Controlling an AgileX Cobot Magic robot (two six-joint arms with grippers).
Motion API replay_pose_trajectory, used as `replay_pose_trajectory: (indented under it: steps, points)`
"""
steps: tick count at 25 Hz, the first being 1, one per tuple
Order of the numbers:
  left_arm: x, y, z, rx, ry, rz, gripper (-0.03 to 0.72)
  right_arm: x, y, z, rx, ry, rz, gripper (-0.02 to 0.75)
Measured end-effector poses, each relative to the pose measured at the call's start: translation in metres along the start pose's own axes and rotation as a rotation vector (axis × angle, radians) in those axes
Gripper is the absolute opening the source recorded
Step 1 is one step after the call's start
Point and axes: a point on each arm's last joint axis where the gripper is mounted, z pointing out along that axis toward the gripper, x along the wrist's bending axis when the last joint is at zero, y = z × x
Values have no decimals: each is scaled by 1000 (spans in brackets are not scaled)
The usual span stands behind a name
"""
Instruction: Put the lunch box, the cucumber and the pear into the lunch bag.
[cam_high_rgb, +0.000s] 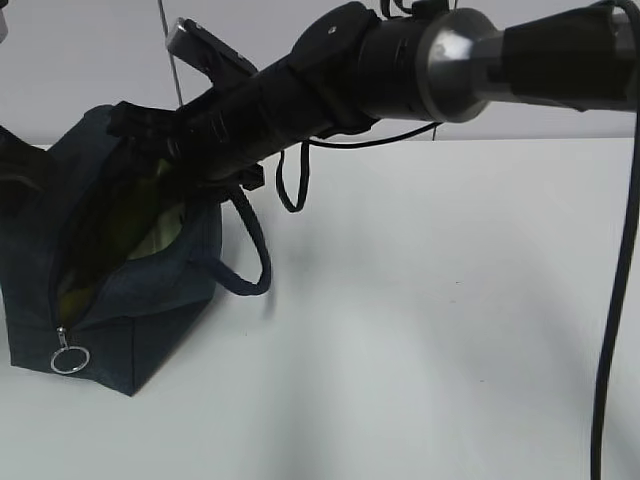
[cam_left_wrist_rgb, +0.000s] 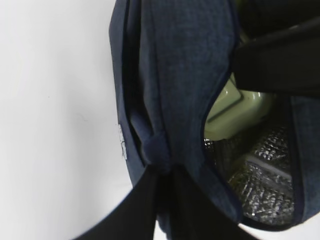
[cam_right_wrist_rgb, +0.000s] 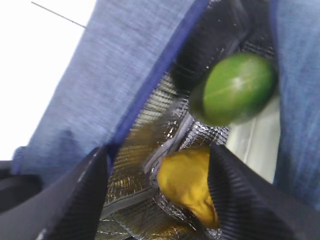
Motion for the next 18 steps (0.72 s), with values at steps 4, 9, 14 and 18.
replay_pose_trajectory:
  steps: [4,9,14,18]
  points:
    - [0,0,0,0,0,0,3,11,6,-12,-31,8,-58,498]
    - [0,0,0,0,0,0,3,28,17,-34,-86,-26,-168,465]
    - [0,0,0,0,2,2,3,34,21,-53,-83,-136,-276,396]
    - [0,0,0,-3,2,2,3,28,15,-58,9,-229,-303,348]
